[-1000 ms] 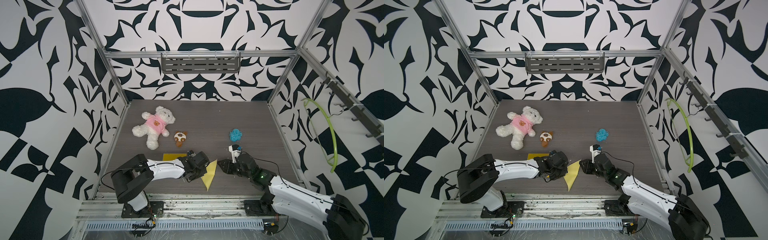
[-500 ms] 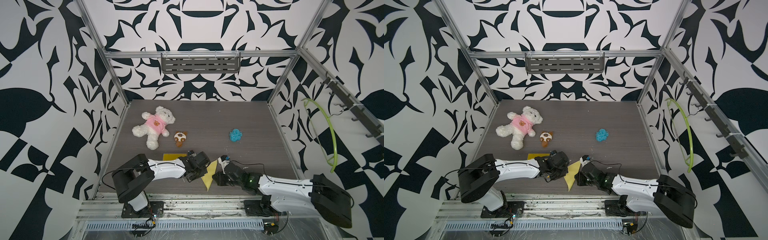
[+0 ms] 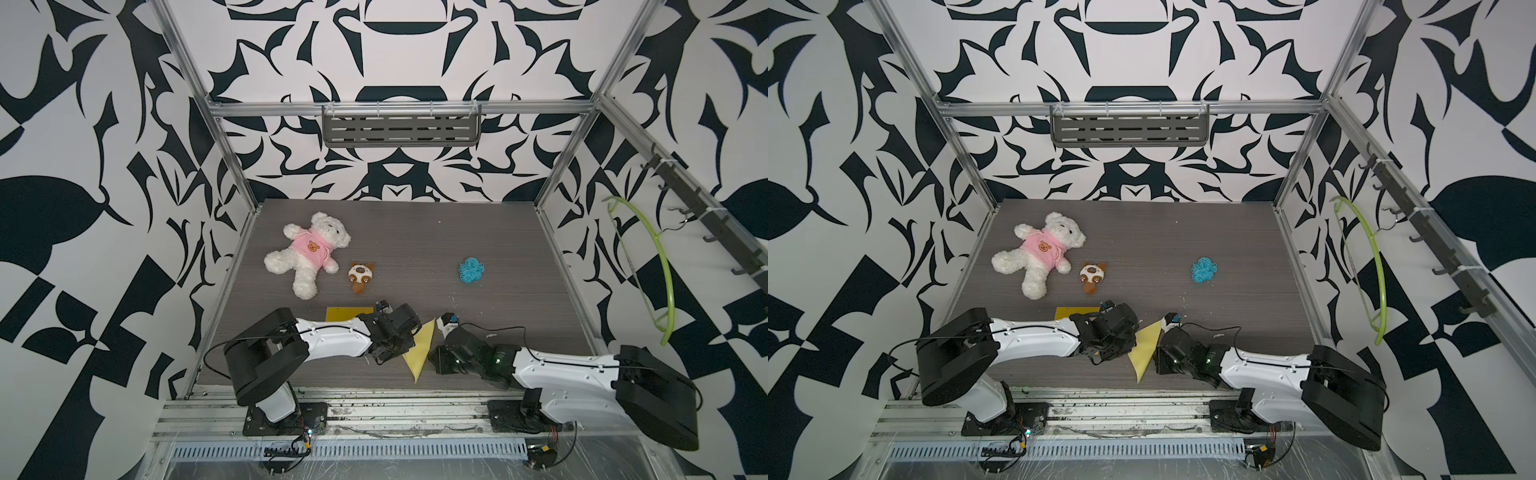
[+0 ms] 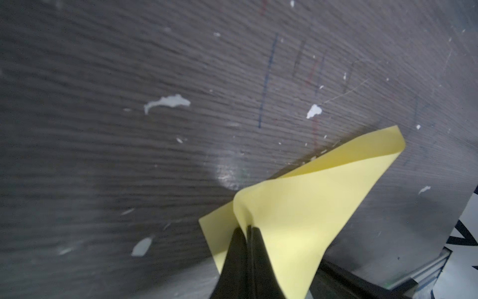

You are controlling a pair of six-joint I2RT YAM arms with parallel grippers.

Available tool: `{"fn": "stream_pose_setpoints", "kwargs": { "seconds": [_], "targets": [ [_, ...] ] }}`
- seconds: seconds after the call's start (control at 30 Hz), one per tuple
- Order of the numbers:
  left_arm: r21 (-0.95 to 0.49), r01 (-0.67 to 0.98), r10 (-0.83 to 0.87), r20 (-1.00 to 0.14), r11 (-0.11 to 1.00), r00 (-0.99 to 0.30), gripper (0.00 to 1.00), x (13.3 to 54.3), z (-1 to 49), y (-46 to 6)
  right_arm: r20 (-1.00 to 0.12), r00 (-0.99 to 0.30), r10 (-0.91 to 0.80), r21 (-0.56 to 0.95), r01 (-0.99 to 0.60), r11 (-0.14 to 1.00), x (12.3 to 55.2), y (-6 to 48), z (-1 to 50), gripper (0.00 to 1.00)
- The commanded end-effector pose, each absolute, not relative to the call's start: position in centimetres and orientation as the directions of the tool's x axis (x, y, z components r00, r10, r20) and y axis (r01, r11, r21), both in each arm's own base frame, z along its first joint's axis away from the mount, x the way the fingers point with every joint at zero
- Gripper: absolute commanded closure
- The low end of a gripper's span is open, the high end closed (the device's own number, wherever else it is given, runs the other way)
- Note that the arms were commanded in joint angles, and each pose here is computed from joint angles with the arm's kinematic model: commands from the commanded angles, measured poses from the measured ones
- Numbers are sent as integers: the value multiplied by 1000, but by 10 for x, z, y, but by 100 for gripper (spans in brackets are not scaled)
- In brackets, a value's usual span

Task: Fold the square paper diagonally
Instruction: Fold the paper at the center of the board.

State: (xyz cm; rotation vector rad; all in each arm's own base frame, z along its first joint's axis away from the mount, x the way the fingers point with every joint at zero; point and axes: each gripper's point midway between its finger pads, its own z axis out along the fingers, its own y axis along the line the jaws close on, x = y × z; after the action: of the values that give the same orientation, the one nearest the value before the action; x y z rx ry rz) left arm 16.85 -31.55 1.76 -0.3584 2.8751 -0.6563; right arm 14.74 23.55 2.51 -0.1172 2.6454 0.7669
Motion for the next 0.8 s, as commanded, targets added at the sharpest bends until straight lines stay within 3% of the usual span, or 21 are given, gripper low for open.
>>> {"fn": "stream_pose_setpoints", "kwargs": {
  "seconds": [0.0, 0.17, 0.4, 0.77],
  "targets": [
    [-285, -215, -241, -60, 934, -969, 100, 144, -15, -282, -452, -892, 33, 518, -232, 824, 159, 248, 57, 85],
    [-284, -215, -241, -58, 934, -969, 100, 144, -15, -282, -497, -862, 98, 583, -248, 774, 166, 255, 77, 87],
    [-286, -213, -239, -61, 934, -969, 100, 144, -14, -284, -443, -894, 67, 609, -245, 755, 165, 276, 60, 91],
    [-284, -211, -237, -60, 935, -970, 100, 143, -15, -283, -373, -927, 36, 511, -173, 842, 149, 243, 14, 92]
  ]
}}
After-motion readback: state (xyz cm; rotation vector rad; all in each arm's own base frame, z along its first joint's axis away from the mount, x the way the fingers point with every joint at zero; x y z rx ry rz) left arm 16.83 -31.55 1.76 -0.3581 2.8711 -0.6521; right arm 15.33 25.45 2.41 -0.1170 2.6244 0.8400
